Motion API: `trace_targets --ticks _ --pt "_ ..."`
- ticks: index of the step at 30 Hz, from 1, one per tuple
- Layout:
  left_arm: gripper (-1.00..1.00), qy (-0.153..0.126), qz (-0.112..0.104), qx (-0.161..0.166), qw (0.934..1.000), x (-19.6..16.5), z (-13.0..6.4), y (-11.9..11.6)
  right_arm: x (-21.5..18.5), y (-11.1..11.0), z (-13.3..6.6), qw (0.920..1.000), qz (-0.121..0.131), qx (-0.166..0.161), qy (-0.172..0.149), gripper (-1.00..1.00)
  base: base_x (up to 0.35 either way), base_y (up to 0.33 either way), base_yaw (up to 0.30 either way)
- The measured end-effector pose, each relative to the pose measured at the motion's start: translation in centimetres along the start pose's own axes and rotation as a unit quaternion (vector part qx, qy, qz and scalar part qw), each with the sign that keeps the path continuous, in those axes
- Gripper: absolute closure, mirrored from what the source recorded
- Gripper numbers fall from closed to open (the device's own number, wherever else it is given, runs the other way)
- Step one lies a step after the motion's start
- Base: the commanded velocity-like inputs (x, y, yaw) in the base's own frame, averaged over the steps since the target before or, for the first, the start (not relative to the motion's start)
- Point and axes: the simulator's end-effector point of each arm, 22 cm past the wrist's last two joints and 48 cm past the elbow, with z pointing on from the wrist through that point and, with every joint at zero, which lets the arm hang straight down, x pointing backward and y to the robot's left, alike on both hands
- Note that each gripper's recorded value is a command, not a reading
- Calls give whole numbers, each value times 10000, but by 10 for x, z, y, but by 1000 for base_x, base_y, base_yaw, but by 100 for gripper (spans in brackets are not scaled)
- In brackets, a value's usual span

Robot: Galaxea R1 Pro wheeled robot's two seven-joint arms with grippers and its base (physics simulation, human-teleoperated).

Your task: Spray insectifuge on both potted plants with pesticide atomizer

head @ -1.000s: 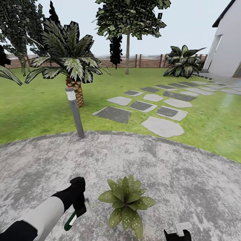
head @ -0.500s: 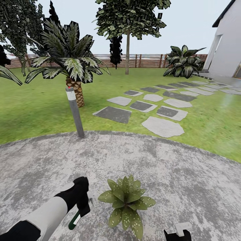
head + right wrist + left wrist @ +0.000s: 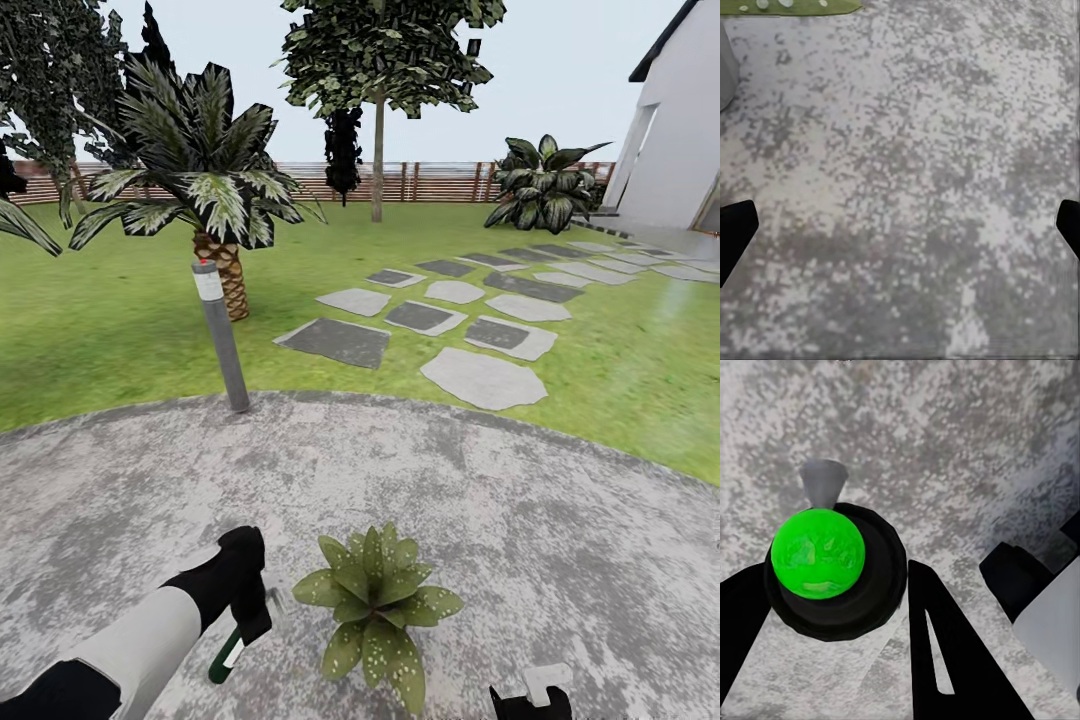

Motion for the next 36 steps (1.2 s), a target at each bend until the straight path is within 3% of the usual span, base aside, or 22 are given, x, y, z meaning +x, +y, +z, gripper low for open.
trace_targets --ticks 5,16,25,33,34,36 --pt "100 34 -49 25 10000 5 2 1 0 0 0 10000 2 -2 1 -100 3 144 -247" --pt "100 6 15 -72 10000 -3 -5 4 0 0 0 10000 2 -2 -1 -100 21 93 -20" --pt "100 -249 218 -51 9994 -45 -23 -10 0 1 0 10000 0 -8 0 -100 0 0 0" --pt "100 -166 287 -142 9993 -44 -26 -5 0 1 0 10000 -3 -9 2 -100 0 0 0" --pt "100 -172 297 -81 9994 -45 -27 -8 0 1 0 10000 -3 -10 2 -100 0 0 0" --pt "100 -330 349 50 9988 -60 -50 -4 0 1 0 10000 -2 -9 0 -100 0 0 0"
